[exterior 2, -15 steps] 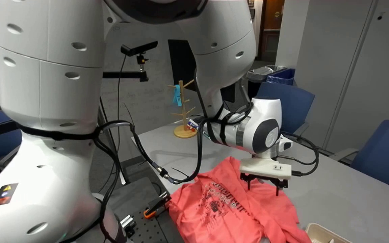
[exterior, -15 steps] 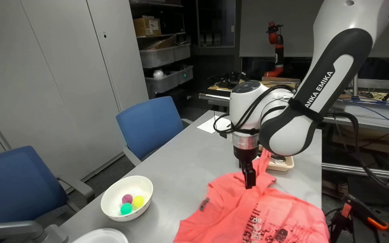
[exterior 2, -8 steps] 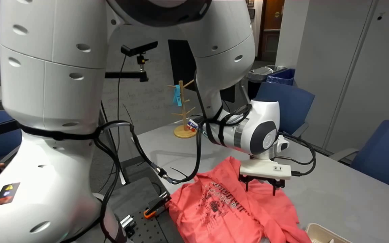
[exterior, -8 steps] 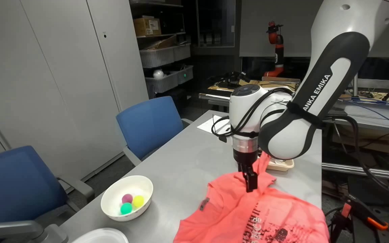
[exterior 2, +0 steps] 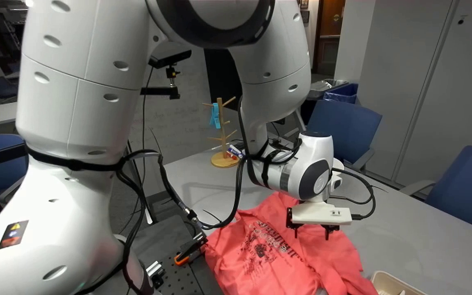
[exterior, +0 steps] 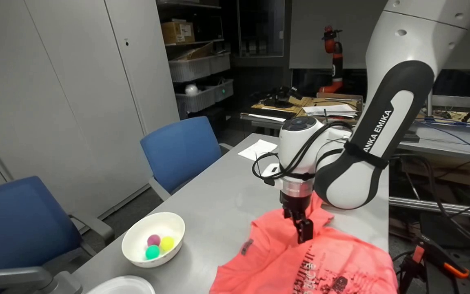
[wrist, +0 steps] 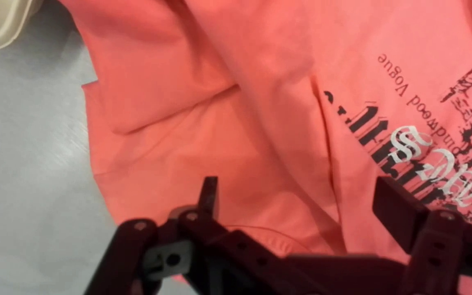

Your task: Unfold the sweatshirt on the table

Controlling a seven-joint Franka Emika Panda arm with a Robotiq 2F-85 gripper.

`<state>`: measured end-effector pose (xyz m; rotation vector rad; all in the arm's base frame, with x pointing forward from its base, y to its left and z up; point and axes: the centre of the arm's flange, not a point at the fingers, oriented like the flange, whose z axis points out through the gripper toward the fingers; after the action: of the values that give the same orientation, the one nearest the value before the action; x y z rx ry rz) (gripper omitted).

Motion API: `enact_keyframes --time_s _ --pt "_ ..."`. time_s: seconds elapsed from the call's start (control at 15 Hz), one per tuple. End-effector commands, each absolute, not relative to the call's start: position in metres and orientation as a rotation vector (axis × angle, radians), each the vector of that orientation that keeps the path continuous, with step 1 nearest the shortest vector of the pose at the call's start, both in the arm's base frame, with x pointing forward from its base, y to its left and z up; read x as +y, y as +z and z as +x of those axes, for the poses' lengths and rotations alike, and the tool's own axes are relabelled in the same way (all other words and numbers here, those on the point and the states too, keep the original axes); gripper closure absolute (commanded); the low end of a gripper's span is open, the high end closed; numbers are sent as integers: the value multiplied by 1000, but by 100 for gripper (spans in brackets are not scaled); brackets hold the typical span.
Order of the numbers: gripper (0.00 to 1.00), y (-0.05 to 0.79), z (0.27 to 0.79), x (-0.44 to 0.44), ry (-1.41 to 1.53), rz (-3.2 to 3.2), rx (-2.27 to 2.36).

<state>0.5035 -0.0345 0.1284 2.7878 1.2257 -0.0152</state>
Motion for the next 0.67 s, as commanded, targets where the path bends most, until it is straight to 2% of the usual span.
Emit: enact_keyframes --time_s 0.0,0.07,0.27,0.47,0.53,0.6 --pt "7 113 497 -46 5 2754 1322" --pt "6 109 495 -48 0 2751 1335" --pt "11 101 493 -52 -8 2743 1366" --pt "21 96 490 -55 -24 2737 1389" --pt "27 95 490 -56 -29 2734 1395" --pt "45 94 489 -58 -33 2733 1396"
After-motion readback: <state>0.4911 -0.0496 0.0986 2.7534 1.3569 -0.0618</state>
